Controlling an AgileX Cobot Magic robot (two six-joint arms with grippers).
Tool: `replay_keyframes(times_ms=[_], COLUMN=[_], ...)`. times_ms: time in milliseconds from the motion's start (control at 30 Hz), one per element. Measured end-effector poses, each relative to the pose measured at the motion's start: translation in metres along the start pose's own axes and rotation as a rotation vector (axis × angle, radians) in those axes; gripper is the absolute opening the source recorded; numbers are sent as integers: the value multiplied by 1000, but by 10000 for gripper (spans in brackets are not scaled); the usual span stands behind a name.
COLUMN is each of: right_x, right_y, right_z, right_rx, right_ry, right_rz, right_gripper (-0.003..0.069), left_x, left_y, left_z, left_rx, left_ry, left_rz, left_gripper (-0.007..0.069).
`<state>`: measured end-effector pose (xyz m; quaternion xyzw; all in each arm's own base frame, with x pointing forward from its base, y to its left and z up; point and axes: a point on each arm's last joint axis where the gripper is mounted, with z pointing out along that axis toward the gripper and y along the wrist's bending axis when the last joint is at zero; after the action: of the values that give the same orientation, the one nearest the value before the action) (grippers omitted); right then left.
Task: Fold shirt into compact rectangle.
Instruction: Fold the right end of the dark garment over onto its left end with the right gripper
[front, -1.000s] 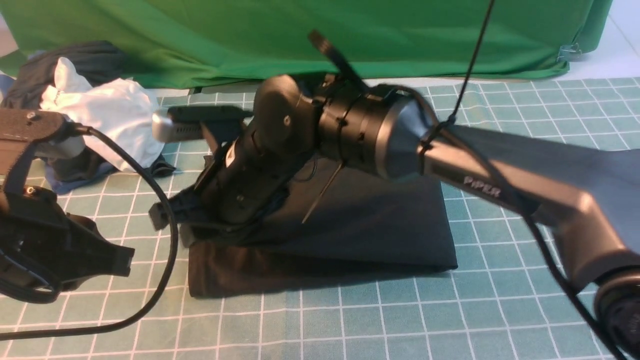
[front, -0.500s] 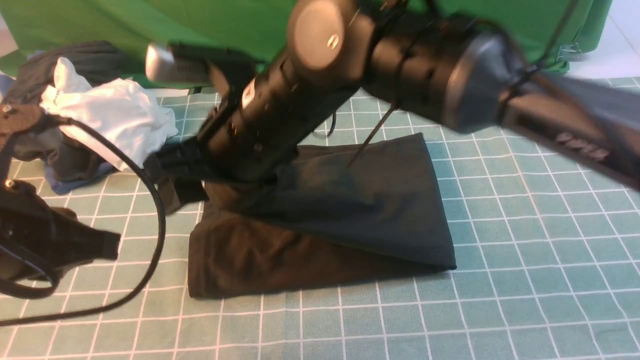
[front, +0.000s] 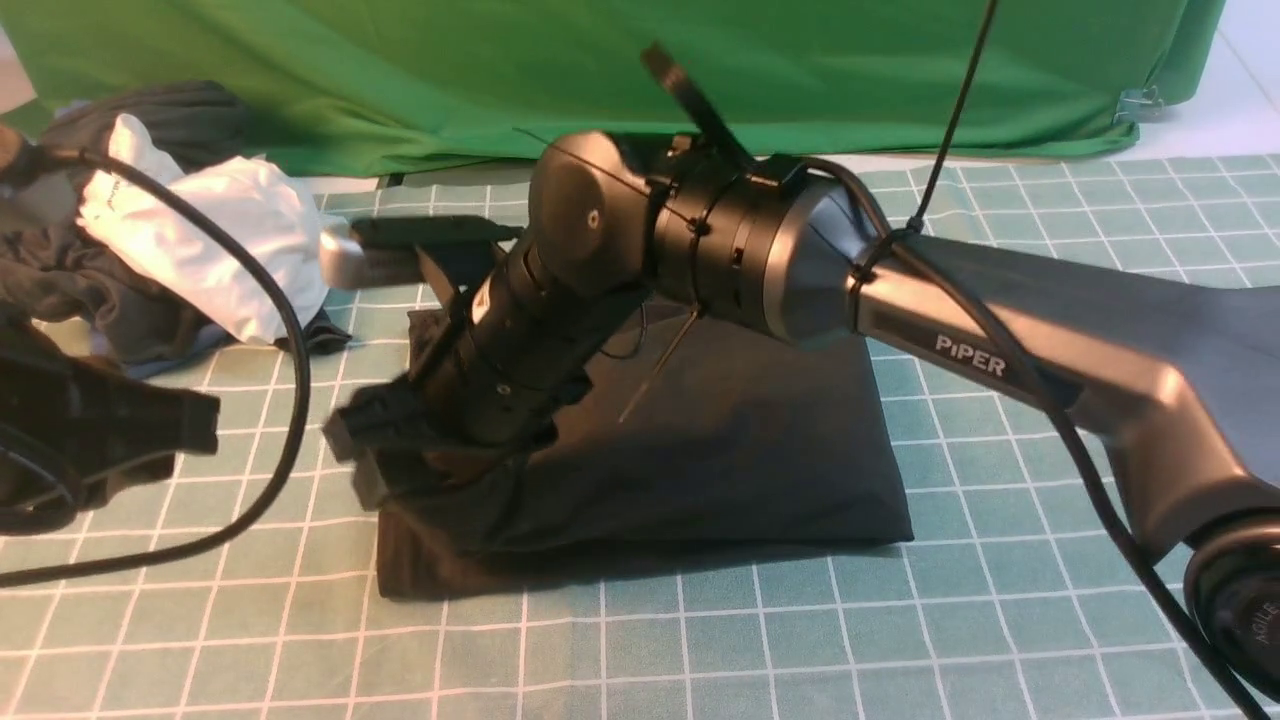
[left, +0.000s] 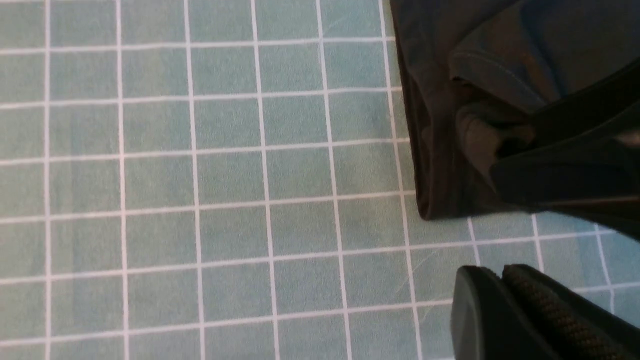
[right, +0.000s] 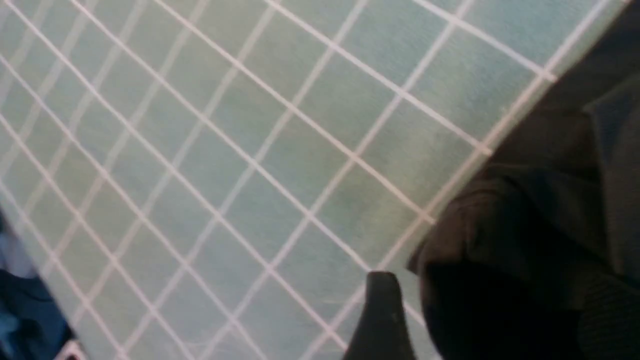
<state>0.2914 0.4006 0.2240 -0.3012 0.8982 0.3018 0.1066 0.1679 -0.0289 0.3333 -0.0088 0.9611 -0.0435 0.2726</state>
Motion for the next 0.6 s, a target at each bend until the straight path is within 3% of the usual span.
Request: replay_keyframes(times_ms=[200,433,600], right_x=[-4,-37,-54], right_y=[7,22,-2], right_z=[-18,-80,-134], right_rx=[71,136,279], right_ry=[72,-49,-173], right_rz=[-112,-223,-237], right_gripper=[488,488,410], left_x=[3,3,-2], left_y=[1,0,-12], left_z=[0,0,1], left_rx=[-7,-1,134], left_ry=[28,28,-3], left_rz=[0,-14,-53], left_gripper=[11,11,11])
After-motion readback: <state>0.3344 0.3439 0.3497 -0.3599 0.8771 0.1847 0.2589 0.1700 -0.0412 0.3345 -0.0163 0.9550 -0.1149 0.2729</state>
